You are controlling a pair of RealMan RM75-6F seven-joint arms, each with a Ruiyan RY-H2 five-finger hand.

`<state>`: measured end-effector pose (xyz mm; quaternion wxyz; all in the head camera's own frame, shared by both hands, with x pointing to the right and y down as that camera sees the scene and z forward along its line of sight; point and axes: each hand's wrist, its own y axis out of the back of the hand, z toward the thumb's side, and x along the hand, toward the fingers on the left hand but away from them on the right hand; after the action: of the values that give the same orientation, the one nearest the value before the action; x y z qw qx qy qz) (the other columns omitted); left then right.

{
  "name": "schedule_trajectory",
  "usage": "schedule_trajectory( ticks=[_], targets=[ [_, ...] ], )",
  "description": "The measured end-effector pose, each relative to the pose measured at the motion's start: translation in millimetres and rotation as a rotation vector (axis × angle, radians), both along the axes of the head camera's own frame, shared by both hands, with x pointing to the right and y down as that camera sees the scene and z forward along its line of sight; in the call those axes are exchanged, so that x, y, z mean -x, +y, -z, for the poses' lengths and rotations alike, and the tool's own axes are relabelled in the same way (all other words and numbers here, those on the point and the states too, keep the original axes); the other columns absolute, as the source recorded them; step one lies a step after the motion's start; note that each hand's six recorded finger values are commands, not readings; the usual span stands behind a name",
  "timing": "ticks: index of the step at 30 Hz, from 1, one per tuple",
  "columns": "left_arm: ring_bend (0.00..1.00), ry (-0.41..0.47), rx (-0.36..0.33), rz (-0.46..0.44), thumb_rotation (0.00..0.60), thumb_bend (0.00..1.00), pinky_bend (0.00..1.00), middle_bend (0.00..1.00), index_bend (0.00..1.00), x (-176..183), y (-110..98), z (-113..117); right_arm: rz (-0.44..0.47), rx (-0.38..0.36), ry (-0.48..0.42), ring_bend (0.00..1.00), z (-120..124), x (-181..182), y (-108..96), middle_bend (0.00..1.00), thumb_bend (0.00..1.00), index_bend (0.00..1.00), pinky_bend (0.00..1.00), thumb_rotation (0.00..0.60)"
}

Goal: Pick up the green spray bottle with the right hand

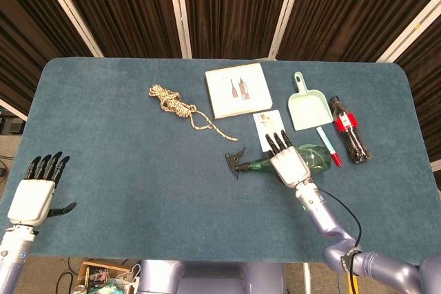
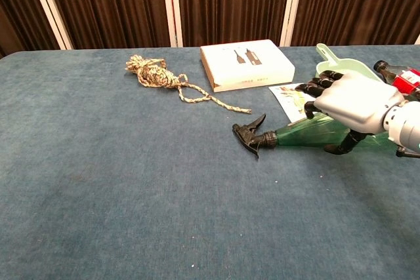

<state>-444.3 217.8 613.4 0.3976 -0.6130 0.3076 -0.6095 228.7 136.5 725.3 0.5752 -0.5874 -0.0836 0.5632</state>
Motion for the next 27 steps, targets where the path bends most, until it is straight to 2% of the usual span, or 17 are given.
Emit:
schedule_trajectory(
  ticks=[2, 5, 10, 14, 20, 27],
  targets=[
    [0.0, -0.001, 0.004, 0.0, 0.6, 0.07, 0.01, 0.0, 0.0, -0.5, -1.4, -1.7, 0.001, -0.016, -0.001, 0.0, -0.5, 0.3, -2.5, 0.04, 0.49, 0.74, 0.0, 0.6],
    [0.0, 0.001, 0.005, 0.0, 0.6, 0.07, 0.01, 0.0, 0.0, -0.5, -2.2, -2.3, -0.001, -0.053, -0.017, 0.0, 1.8, 2.5, -5.7, 0.09, 0.55, 0.82, 0.0, 0.6],
    [0.0, 0.008, 0.007, -0.001, 0.6, 0.07, 0.01, 0.0, 0.0, 0.2, -1.7, -1.1, -0.026, -0.11, -0.095, 0.0, 13.3, 8.1, -8.4, 0.14, 0.58, 0.85, 0.01, 0.6],
    [0.0, 0.016, -0.002, -0.008, 0.6, 0.07, 0.01, 0.0, 0.0, 0.1, -0.2, 2.5, -0.056, -0.116, -0.196, 0.0, 27.2, 14.0, -5.9, 0.17, 0.58, 0.85, 0.08, 0.6],
    [0.0, 0.029, -0.009, -0.022, 0.6, 0.07, 0.01, 0.0, 0.0, -1.7, 3.9, 6.8, -0.127, -0.122, -0.443, 0.0, 66.5, 21.2, -3.9, 0.18, 0.58, 0.87, 0.14, 0.6],
    [0.0, 0.034, -0.006, -0.034, 0.6, 0.07, 0.01, 0.0, 0.0, -4.0, 5.7, 6.9, -0.219, -0.187, -0.755, 0.0, 123.4, 10.5, -13.8, 0.19, 0.58, 0.88, 0.15, 0.6]
  ],
)
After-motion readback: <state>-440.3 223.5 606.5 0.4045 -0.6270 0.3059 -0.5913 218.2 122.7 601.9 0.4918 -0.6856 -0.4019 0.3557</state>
